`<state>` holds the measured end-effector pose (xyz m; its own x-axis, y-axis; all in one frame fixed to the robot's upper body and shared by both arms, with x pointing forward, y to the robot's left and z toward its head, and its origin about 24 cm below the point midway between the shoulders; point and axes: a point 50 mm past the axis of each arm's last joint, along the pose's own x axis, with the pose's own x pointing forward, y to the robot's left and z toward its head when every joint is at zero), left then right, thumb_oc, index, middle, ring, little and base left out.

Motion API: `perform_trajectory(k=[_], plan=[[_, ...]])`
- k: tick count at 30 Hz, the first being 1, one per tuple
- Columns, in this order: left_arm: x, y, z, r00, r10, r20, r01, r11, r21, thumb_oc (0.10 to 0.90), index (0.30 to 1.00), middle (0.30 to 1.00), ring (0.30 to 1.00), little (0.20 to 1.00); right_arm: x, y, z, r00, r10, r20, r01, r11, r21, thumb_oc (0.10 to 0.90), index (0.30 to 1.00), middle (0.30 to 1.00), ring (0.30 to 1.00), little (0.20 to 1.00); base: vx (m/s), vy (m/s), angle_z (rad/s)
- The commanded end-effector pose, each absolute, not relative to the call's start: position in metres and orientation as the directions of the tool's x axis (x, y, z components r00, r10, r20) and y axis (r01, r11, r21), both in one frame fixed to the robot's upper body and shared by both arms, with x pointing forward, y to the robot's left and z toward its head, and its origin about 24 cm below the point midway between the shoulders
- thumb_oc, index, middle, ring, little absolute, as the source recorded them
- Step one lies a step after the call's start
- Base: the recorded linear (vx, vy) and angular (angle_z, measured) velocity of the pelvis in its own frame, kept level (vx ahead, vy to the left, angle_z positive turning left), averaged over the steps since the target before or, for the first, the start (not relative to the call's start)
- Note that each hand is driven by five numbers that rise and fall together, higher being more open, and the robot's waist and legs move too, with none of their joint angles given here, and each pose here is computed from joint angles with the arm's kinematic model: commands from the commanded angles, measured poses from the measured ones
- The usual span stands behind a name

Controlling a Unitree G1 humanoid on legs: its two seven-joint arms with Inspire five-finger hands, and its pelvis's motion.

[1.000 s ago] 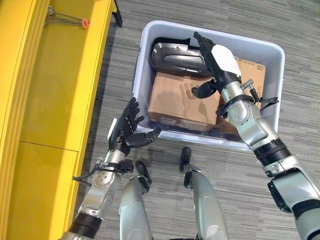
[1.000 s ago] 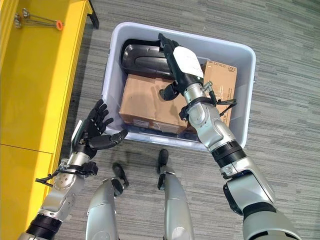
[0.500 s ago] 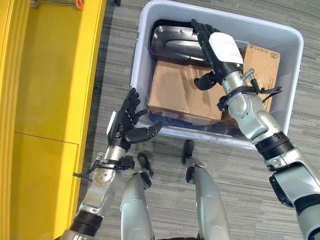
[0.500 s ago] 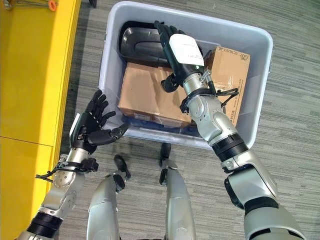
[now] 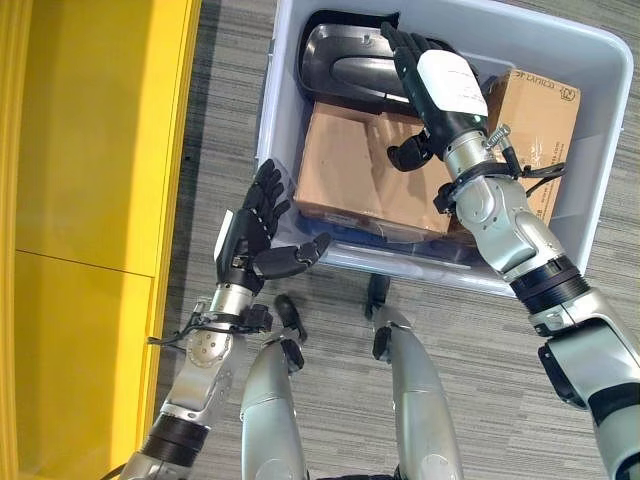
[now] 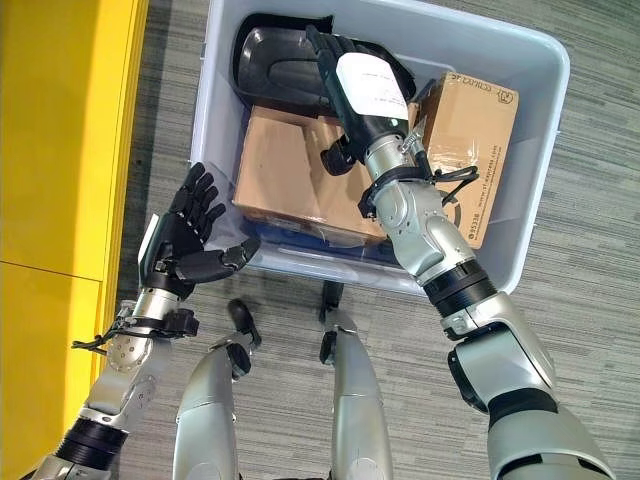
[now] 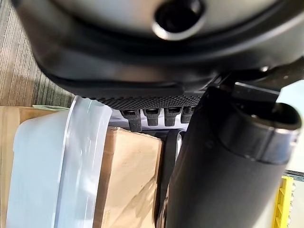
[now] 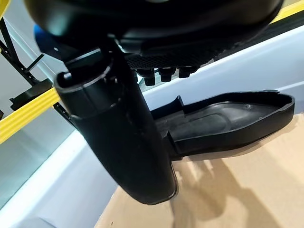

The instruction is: Move parts from the plastic box to the shelf.

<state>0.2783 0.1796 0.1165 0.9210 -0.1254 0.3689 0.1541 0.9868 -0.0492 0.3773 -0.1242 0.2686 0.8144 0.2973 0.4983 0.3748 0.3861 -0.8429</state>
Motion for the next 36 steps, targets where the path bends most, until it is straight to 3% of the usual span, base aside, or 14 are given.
perform_trajectory(k=[1,15,16,17,19,27,36], plan=[[0.265,0.187,0.111,0.932,-0.063,0.356,0.087,0.995,-0.052,0.900,1.000,1.000,1.000,1.000,0.351,-0.103,0.341,0.594,0.385,0.706,0.589,0.390,-0.708,0.900,1.000,1.000,1.000,1.000,0.03,-0.013,0.07],[0.258,0.192,0.116,0.924,-0.024,0.382,0.061,0.994,-0.085,0.900,1.000,1.000,1.000,1.000,0.369,-0.098,0.356,0.640,0.351,0.683,0.613,0.302,-0.730,0.900,1.000,1.000,1.000,1.000,0.03,-0.019,0.10],[0.257,0.193,0.116,0.924,-0.021,0.382,0.058,0.995,-0.087,0.900,1.000,1.000,1.000,1.000,0.370,-0.098,0.357,0.643,0.352,0.680,0.613,0.296,-0.733,0.802,0.863,0.863,0.863,0.863,0.00,0.000,0.00],[0.257,0.192,0.116,0.924,-0.019,0.382,0.056,0.995,-0.088,0.900,1.000,1.000,1.000,1.000,0.372,-0.099,0.356,0.650,0.349,0.675,0.609,0.291,-0.737,0.751,0.791,0.791,0.791,0.791,0.00,0.000,0.00],[0.257,0.193,0.115,0.925,-0.014,0.379,0.051,0.995,-0.088,0.900,1.000,1.000,1.000,1.000,0.375,-0.101,0.355,0.665,0.336,0.667,0.603,0.285,-0.745,0.400,0.300,0.300,0.300,0.300,0.00,0.000,0.00],[0.258,0.193,0.116,0.925,0.001,0.381,0.036,0.995,-0.089,0.900,1.000,1.000,1.000,1.000,0.381,-0.111,0.340,0.715,0.326,0.618,0.574,0.231,-0.786,0.400,0.300,0.300,0.300,0.300,0.01,0.002,0.03],[0.259,0.188,0.115,0.927,-0.007,0.376,0.057,0.991,-0.123,0.900,1.000,1.000,1.000,1.000,0.371,-0.112,0.340,0.675,0.336,0.657,0.600,0.269,-0.753,0.400,0.300,0.300,0.300,0.300,0.00,0.000,0.00]])
